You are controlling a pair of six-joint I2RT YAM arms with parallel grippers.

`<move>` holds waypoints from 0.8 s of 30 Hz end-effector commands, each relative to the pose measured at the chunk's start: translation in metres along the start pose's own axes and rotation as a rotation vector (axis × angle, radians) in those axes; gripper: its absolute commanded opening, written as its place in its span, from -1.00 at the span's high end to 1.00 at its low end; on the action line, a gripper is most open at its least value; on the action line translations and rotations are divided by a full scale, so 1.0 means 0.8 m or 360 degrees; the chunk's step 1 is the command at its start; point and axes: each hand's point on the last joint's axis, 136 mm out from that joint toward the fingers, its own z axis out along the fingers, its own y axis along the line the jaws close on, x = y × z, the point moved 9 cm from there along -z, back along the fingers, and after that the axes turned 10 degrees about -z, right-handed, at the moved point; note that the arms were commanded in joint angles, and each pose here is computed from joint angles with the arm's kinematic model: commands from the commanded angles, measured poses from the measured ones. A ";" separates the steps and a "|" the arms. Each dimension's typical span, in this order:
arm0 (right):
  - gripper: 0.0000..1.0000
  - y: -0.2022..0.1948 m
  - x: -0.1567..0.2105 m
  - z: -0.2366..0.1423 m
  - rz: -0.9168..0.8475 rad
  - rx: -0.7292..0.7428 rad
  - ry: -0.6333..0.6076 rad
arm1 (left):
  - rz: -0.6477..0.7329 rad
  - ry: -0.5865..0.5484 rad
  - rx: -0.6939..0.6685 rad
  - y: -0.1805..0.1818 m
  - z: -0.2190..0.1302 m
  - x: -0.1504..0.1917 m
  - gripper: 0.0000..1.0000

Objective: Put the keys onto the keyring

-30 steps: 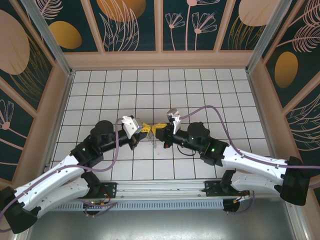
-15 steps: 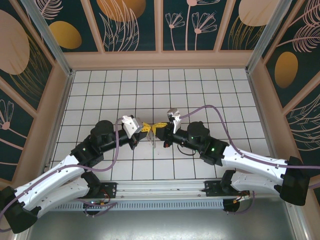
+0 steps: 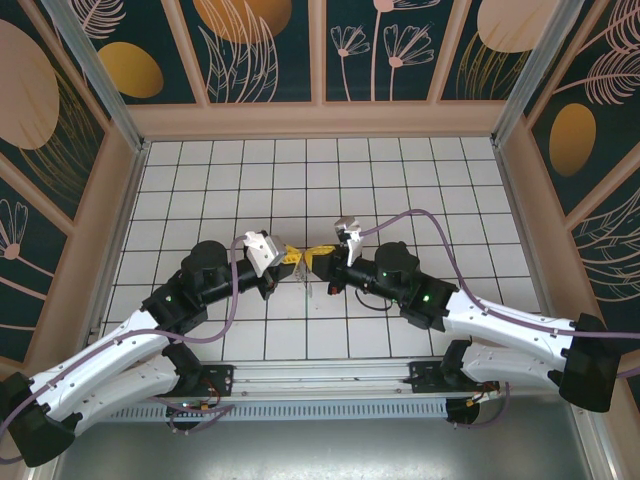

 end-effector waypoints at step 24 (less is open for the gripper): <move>1.00 -0.017 -0.005 -0.001 0.0048 0.0099 -0.0004 | 0.0047 -0.0141 0.0124 -0.012 -0.011 -0.015 1.00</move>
